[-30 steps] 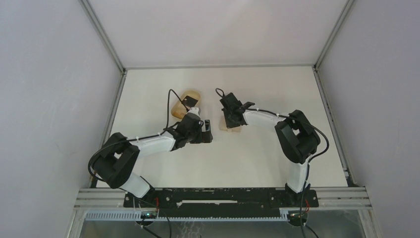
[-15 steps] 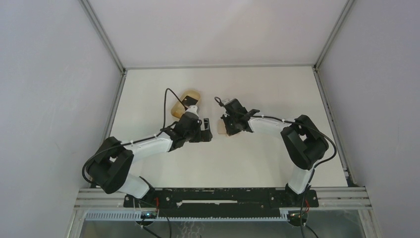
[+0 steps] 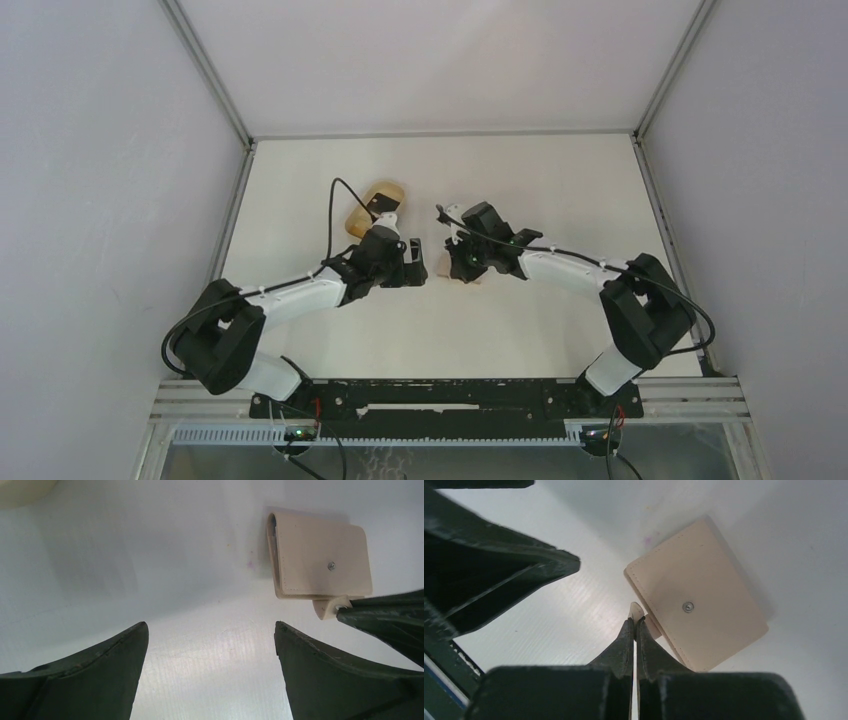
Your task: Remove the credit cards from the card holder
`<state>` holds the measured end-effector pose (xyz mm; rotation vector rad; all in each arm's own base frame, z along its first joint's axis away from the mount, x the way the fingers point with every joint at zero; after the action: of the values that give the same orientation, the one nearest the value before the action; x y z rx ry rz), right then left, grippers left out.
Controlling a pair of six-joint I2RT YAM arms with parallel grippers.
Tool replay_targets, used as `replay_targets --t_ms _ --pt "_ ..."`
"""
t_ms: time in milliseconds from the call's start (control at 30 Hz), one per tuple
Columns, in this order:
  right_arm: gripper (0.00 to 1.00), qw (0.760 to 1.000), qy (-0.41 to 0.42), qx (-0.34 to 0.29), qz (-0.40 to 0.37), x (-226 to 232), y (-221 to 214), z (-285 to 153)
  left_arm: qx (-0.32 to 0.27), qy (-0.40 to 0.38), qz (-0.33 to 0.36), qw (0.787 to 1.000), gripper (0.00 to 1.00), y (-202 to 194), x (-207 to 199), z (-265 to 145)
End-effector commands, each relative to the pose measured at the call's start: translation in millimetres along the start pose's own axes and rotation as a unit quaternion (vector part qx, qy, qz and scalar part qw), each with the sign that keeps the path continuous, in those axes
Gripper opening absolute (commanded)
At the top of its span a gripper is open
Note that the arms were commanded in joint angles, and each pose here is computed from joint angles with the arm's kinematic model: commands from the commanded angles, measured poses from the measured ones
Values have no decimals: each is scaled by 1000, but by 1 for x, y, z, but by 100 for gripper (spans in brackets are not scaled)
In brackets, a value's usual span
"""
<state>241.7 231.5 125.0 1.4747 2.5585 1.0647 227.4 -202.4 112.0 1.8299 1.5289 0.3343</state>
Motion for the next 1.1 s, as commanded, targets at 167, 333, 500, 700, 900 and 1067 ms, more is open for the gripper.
replay_targets --t_ms 167,333,500,700,900,1067 --pt "0 995 45 -75 -52 26 14 -44 -44 -18 5 999 100 25 -8 -16" --pt "0 991 81 -78 -76 35 12 -64 -47 -24 6 999 100 30 -10 -22" --pt "0 984 142 -49 -95 46 -1 -79 -44 -43 12 998 100 41 -16 -28" --pt "0 979 151 -49 -125 47 -11 -97 -49 -45 25 997 100 53 -15 -37" --pt "0 986 107 -49 -119 34 -23 -88 -41 -48 27 998 100 51 -14 -37" --pt "0 982 41 -92 -157 19 -33 -94 -36 -51 30 998 100 49 -14 -35"
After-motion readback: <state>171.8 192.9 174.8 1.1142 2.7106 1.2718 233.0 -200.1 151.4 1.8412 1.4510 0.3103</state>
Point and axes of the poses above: each gripper's point midway between its finger pads, its own z axis out along the fingers, its own x axis along the line the jaws close on, y = z × x, the point moved 8 cm from there along -z, back along the fingers, and after that the axes turned 8 degrees about z, right-handed, at the moved point
